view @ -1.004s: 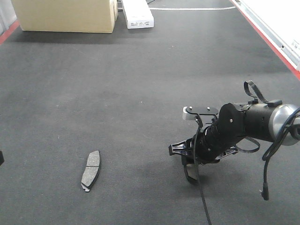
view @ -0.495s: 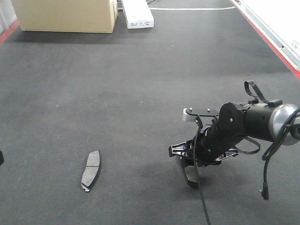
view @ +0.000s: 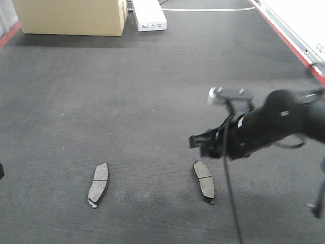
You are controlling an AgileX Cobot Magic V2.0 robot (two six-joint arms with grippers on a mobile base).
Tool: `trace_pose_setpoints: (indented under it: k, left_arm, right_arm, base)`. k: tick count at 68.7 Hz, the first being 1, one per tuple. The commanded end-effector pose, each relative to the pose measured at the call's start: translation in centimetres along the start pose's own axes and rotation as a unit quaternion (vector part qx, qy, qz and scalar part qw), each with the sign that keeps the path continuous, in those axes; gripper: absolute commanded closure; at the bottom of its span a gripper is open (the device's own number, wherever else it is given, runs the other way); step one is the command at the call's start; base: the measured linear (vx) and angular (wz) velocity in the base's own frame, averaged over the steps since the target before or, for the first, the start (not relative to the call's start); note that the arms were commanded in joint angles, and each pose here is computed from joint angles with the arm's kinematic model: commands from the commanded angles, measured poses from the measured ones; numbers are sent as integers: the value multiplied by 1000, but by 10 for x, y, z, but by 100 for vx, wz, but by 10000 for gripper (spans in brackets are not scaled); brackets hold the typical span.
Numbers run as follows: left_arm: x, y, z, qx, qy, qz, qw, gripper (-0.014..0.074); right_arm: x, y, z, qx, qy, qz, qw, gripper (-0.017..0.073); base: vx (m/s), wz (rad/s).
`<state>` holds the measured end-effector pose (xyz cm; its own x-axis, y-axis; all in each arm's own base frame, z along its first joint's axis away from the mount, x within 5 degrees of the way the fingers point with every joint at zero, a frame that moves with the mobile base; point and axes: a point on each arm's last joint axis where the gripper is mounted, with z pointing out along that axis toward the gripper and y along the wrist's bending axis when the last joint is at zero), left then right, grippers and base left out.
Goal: Move and align brake pads A on conveyor
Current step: 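Raise the right gripper away from the two pads on the belt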
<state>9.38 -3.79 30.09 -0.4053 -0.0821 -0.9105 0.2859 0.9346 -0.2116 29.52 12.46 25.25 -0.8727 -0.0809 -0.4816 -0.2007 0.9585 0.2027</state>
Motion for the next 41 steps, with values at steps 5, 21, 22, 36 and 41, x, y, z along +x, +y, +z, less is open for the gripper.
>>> trace_pose_setpoints:
  k: [5,21,22,36,41]
  left_arm:
    - [-15,-4,-3,14,-46,-2,999,600]
    - [-15,-4,-3,14,-46,-2,999,600]
    - [-15,-4,-3,14,-46,-2,999,600]
    - [-15,-4,-3,14,-46,-2,999,600]
    - [-15,-4,-3,14,-46,-2,999,600]
  right_arm:
    - [-2,1,-56,-2,-97,-29,995,393]
    - [45,-13,-94,18,-183,-77,980,571]
    - [49,-13,-95,19,-187,-80,979,570]
    - [100,-27,-114,29,-235,-107,966,569]
    - [119,-32,-118,35,-254,-120,959,569]
  base:
    - [0,0]
    - [0,0]
    - [0,0]
    - [0,0]
    - [0,0]
